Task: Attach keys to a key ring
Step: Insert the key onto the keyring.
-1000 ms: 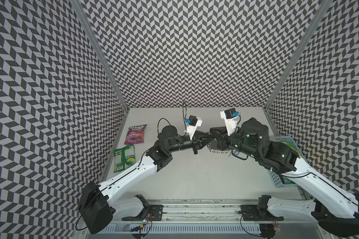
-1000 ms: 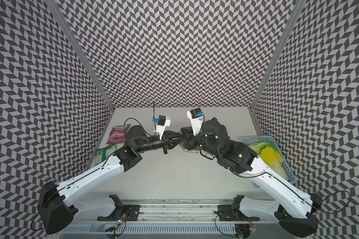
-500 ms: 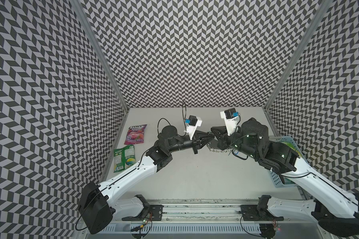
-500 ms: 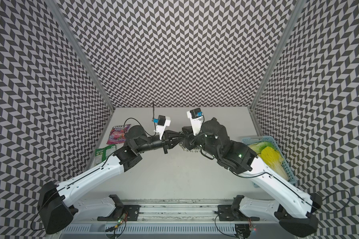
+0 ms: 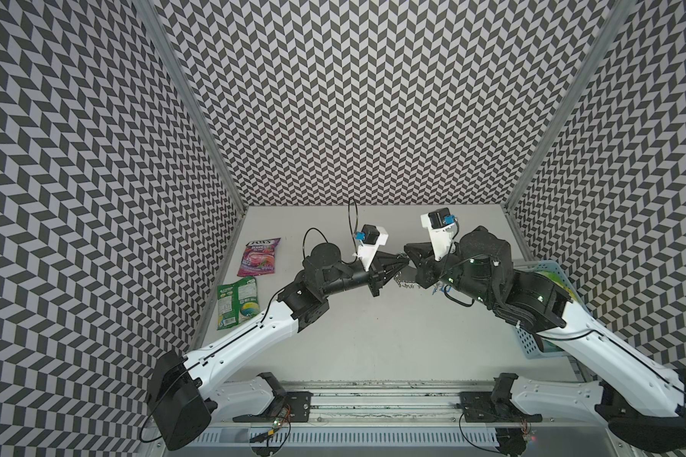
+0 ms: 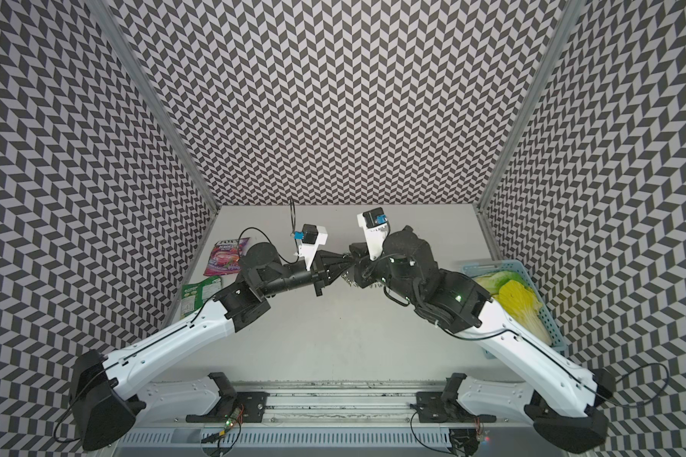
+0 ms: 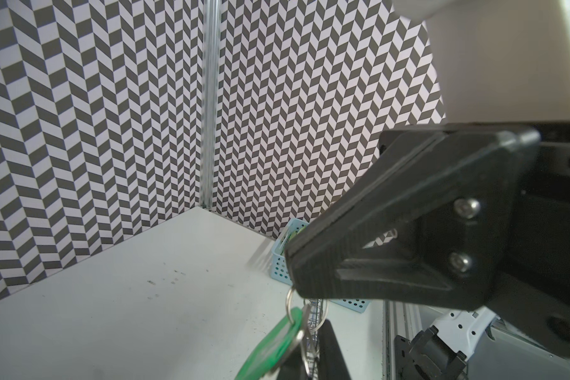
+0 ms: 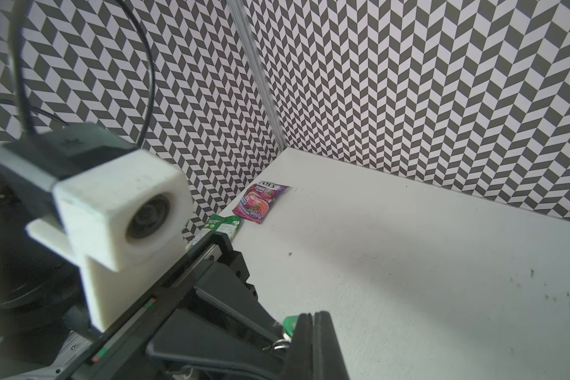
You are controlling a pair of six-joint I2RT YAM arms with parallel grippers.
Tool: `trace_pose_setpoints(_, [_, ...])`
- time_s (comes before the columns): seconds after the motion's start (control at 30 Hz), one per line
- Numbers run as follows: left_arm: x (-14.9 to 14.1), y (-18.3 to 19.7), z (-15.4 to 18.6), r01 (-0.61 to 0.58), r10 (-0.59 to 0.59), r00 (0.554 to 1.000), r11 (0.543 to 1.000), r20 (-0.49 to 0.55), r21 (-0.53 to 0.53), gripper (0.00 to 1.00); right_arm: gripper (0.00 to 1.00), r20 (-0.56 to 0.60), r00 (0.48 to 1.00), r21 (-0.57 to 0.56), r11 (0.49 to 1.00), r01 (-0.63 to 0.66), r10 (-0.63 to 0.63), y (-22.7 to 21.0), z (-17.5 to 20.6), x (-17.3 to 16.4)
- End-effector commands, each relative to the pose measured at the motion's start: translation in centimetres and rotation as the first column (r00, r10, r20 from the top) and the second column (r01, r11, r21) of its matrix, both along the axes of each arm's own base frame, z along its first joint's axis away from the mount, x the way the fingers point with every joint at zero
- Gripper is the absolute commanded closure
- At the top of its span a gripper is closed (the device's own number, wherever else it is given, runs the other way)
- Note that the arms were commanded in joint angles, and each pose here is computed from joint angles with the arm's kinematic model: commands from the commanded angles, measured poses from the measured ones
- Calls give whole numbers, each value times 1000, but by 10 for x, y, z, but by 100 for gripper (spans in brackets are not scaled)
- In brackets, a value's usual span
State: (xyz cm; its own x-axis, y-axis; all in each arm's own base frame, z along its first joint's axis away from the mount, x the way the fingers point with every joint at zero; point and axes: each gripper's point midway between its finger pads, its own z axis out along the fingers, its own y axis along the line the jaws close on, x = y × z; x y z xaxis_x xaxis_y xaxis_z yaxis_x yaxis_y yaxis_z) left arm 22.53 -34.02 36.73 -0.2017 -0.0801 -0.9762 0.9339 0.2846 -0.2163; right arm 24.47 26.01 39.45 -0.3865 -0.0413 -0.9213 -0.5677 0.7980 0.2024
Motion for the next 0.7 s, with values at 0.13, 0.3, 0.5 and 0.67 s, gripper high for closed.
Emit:
trace_pose_setpoints(0.13, [-8, 12, 44, -34, 44, 991, 997, 128, -75, 100, 100, 23, 999, -13, 999, 40, -40, -6, 5, 5])
trace_pose_setpoints(0.3, [-8, 10, 41, -22, 30, 992, 998, 124, -64, 100, 100, 21, 1000, 26, 1000, 5, -5, 0, 10, 1])
trace_pose_setpoints(0.5, [-9, 10, 41, -31, 38, 989, 998, 142, -49, 100, 100, 9, 1000, 36, 999, -9, 9, 4, 11, 0])
trace_pose_setpoints(0.67, [-10, 12, 40, -40, 45, 988, 999, 150, -36, 100, 97, 8, 1000, 41, 999, -15, 15, 4, 11, -1])
